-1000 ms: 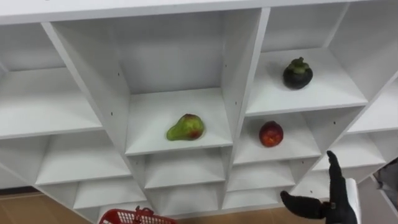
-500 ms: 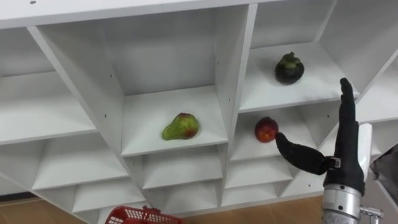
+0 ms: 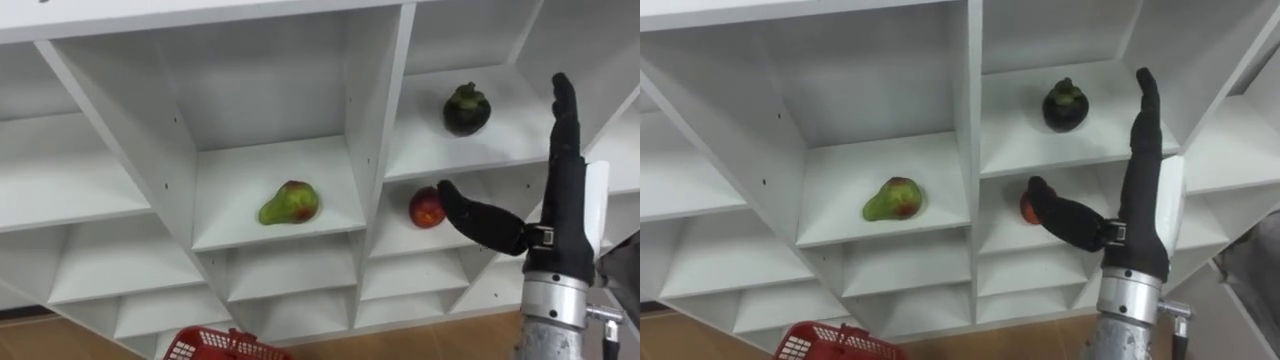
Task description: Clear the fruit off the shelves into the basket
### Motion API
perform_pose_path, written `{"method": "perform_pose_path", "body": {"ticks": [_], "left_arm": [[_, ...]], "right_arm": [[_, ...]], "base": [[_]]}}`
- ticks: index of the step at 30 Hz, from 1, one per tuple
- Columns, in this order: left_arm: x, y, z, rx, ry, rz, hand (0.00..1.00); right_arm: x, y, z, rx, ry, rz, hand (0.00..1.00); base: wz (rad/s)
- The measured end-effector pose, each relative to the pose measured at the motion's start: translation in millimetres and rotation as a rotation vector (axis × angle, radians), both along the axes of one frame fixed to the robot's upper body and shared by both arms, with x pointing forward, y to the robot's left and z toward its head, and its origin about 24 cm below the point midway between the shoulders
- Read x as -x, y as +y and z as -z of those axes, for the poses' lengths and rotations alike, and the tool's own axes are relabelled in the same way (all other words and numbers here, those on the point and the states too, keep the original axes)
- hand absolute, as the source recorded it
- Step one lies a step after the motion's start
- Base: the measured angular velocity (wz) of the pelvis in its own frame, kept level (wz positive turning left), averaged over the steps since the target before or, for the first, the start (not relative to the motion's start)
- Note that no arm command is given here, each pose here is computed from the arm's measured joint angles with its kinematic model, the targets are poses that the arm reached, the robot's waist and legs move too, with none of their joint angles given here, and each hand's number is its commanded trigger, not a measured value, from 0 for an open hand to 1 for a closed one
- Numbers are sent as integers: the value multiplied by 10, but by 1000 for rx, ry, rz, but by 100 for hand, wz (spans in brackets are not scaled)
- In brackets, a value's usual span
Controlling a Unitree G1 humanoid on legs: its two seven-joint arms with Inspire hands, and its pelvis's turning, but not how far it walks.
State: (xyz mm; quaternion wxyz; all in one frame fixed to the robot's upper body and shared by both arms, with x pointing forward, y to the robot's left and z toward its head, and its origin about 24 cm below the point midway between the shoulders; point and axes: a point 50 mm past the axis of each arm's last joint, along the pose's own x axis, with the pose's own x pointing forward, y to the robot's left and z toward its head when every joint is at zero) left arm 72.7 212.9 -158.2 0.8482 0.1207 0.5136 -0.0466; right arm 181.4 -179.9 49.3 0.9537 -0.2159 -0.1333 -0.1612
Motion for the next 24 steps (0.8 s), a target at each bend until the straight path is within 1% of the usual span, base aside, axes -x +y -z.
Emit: {"method": "perform_pose_path", "body": {"ticks": [7,10,14,16,19,22,24], "left_arm": [[9,-4,5,-1,8,-1,100],[14,18,3,-5,10,-4,100],[-8,38,-5,-5,4,-10,100],[-11,55,-9,2,5,-12,100],[-14,61,-12,8,10,-19,100],[-38,71,-32,15,-4,-18,100],[-56,93,-41,14,-6,-11,100]], "right_arm": [[-39,-24,-19,-46,2,-4,0],[-71,-76,-47,-70,-2,-4,0],[-192,-125,-180,-51,-65,-4,0],[-280,-173,-293,-42,-119,9,0],[-335,-219,-364,-45,-150,23,0],[-408,-282,-349,-45,-142,48,0],[-450,-372,-322,-64,-118,74,0]], "base": [[0],[0],[0],[0],[0],[7],[10]]}}
